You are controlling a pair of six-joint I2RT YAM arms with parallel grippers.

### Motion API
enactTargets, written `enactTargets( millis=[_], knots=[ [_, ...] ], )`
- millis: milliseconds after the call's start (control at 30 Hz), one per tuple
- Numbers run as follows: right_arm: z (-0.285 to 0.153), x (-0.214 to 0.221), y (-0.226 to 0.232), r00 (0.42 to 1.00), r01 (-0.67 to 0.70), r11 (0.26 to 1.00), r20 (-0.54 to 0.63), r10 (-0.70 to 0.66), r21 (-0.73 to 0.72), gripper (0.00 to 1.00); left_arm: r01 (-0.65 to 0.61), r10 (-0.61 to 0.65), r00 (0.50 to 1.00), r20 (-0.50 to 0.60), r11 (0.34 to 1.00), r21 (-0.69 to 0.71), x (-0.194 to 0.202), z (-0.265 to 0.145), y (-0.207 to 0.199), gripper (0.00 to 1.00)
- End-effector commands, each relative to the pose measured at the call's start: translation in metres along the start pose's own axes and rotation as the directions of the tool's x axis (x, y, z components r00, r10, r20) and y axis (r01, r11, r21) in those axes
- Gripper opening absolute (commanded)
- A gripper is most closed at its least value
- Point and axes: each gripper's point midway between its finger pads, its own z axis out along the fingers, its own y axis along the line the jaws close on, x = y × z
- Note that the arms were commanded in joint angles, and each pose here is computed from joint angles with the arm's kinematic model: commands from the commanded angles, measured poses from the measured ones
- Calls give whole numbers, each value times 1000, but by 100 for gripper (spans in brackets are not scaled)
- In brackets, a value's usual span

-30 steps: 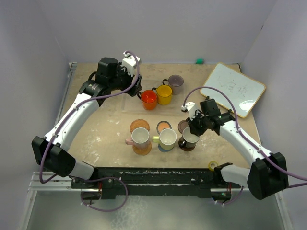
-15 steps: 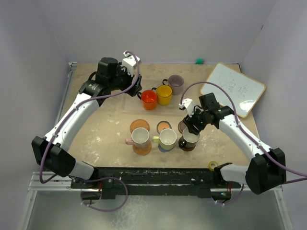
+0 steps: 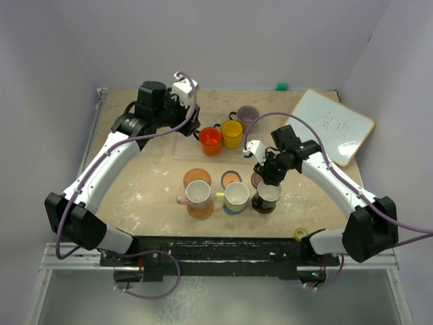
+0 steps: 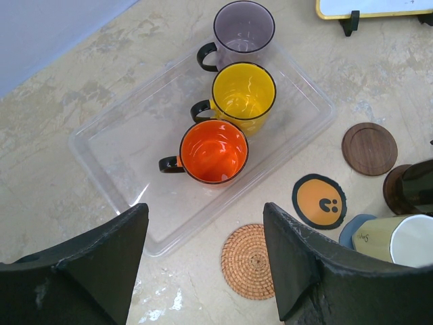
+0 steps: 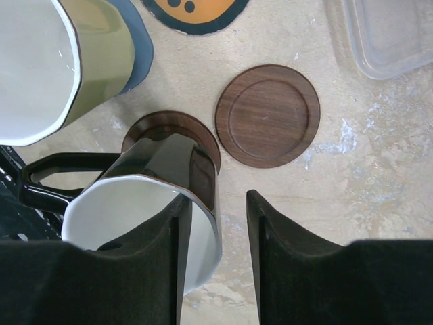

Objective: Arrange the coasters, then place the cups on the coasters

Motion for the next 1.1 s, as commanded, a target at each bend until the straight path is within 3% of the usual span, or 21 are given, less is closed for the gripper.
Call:
enactTargets(
  millis=[0, 467, 1067],
  knots=[
    [-7, -6, -1, 999, 34, 999, -3, -34, 2, 39, -37, 38, 997, 63, 999, -16, -17, -9, 4, 66],
    [-14, 3, 3, 1000, -27, 998, -6, 27, 48, 23, -41, 43, 997, 67, 999, -23, -17, -12, 5, 66],
    [-17, 14, 10, 994, -103, 993, -23, 105, 65, 16, -42, 44, 996, 80, 999, -25, -19, -17, 3, 66]
  ],
)
